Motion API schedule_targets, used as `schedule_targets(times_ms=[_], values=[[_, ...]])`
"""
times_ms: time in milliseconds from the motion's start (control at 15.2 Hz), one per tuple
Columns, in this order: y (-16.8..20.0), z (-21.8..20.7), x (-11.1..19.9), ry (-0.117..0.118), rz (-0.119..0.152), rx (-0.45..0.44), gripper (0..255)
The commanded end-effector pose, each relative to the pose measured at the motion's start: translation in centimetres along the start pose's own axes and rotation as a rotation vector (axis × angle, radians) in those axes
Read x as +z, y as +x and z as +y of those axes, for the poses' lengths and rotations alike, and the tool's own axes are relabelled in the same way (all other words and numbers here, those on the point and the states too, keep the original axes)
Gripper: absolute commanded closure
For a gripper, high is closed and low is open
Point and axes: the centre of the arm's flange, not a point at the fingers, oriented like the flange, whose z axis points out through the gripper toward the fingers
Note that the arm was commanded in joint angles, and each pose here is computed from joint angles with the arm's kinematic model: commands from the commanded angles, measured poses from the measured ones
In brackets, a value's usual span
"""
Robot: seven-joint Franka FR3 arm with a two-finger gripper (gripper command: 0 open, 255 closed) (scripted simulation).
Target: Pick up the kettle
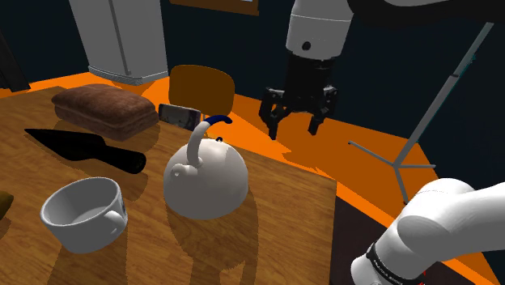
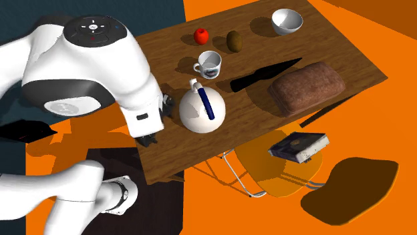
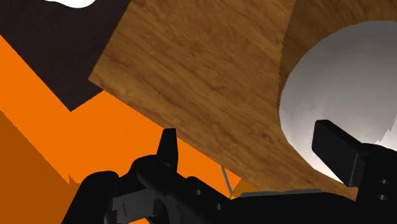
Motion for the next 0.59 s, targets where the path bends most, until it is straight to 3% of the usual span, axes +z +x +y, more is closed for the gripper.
schedule_targets(times_ms=[0, 528], values=[[-0.5, -2.5, -0.7, 0.006, 0.006, 0.096, 0], [0.2, -12.3, -3.7, 0.028, 0.035, 0.447, 0]])
